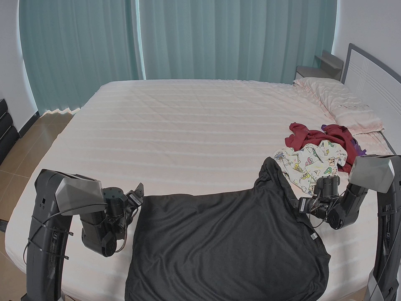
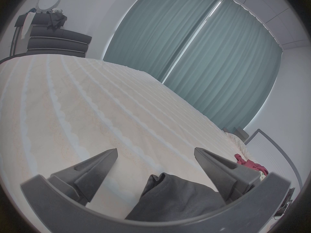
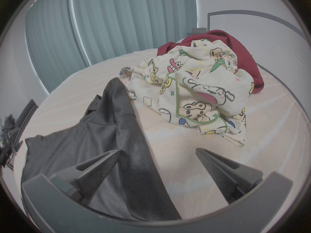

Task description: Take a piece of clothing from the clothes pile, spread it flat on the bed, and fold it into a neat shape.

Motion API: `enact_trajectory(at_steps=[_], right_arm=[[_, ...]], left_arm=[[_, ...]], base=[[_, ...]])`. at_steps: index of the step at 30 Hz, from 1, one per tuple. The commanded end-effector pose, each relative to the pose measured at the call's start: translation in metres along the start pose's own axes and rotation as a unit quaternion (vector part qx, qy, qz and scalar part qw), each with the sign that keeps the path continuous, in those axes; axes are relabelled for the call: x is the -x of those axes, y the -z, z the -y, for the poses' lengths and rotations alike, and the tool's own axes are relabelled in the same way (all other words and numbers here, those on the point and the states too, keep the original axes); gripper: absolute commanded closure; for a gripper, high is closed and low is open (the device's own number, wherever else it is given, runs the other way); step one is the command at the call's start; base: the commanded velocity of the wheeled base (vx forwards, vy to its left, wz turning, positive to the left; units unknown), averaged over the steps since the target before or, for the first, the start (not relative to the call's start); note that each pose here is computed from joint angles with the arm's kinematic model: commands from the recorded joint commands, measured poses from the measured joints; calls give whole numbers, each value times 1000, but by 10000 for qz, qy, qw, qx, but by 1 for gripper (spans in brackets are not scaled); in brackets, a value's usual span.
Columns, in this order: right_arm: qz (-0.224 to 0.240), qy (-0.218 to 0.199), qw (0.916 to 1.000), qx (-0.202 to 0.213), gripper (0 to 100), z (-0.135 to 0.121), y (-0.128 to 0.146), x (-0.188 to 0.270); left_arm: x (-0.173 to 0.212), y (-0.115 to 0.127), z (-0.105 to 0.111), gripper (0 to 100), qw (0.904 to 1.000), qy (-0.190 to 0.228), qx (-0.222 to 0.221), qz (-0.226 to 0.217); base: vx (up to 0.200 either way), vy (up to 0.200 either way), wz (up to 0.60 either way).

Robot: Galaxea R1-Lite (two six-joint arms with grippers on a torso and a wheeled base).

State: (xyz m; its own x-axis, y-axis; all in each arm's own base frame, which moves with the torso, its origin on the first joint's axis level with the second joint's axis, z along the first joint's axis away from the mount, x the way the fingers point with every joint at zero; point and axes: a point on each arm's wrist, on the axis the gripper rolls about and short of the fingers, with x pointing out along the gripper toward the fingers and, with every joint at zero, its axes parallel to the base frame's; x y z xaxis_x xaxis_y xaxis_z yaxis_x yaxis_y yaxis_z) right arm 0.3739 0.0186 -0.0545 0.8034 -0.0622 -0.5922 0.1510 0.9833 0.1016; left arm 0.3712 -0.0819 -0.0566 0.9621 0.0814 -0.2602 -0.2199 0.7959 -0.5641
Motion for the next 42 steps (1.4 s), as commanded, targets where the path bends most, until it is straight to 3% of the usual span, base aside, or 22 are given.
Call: enact_trajectory(at_steps=[1, 9, 12, 18, 27, 34, 42], right_arm=[[-211, 21, 9996, 183, 0, 0, 15, -8], [-247, 89, 9991, 336, 0, 2, 19, -13], [-91, 465, 9980, 408, 0, 13, 13, -17], [133, 604, 9976, 302, 0, 22, -3, -10], [414, 380, 9980, 300, 0, 8, -20, 3], [146, 118, 9986, 494, 0, -11, 2, -6], [212, 301, 9983, 445, 0, -3, 4, -32]], left_arm=[[1, -1, 2, 0, 10000, 57, 27, 60], [1, -1, 1, 0, 10000, 53, 25, 55], [1, -1, 2, 0, 10000, 57, 19, 60], [1, -1, 1, 0, 10000, 48, 15, 49], [1, -1, 1, 0, 10000, 48, 7, 49], [1, -1, 1, 0, 10000, 53, 9, 55], [0, 0, 1, 0, 10000, 43, -3, 44]], base=[[0, 0, 0], [0, 0, 0], [0, 0, 0], [0, 0, 0], [0, 0, 0], [0, 0, 0], [0, 0, 0]])
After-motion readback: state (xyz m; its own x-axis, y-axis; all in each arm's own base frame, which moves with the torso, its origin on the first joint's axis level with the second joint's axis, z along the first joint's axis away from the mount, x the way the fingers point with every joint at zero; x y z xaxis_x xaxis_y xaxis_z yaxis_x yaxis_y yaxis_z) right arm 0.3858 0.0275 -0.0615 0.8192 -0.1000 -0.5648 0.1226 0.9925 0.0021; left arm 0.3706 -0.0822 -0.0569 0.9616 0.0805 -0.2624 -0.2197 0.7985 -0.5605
